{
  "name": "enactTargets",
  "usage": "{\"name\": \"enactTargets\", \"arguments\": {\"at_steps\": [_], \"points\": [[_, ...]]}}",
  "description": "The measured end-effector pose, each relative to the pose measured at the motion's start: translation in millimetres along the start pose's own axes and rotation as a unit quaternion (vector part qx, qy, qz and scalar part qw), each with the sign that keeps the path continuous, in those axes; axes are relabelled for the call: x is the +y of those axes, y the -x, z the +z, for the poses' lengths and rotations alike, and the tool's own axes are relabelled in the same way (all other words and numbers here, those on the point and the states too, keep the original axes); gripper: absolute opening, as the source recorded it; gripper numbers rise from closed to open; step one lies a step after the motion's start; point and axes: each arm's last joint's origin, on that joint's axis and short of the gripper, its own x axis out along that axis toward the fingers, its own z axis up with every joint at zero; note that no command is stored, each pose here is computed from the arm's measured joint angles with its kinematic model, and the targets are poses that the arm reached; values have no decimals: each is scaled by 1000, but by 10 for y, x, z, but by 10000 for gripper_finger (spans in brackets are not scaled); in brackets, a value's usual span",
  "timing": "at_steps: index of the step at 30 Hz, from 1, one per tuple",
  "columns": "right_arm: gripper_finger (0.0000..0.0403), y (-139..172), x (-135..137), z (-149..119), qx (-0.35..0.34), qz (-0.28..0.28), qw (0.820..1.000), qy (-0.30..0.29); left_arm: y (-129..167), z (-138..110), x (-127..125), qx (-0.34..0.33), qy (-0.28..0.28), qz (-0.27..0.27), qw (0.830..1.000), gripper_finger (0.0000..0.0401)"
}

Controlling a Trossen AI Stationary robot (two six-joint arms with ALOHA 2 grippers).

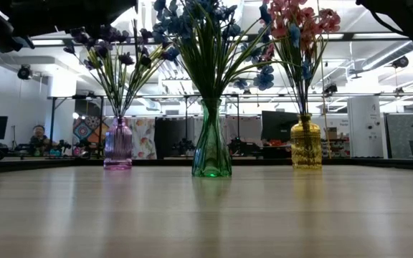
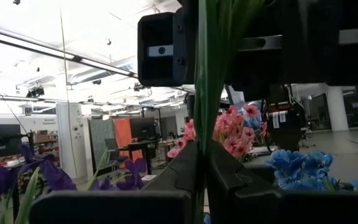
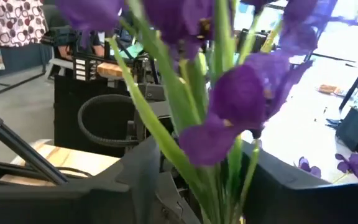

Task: Sort flowers into vase by color
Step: Put the violet flowers into the violet vase

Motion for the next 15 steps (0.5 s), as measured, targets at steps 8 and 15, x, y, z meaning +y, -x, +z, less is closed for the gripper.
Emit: {"name": "enactTargets", "arguments": {"at_steps": [8, 15], "points": [[108, -18, -1, -23, 0, -1, 1000, 11, -1, 2, 0, -2, -8, 0, 1000, 0], [66, -19, -2, -30, 3, -1, 1000, 16, -1, 0, 0, 0, -9, 0, 1000, 0]]}}
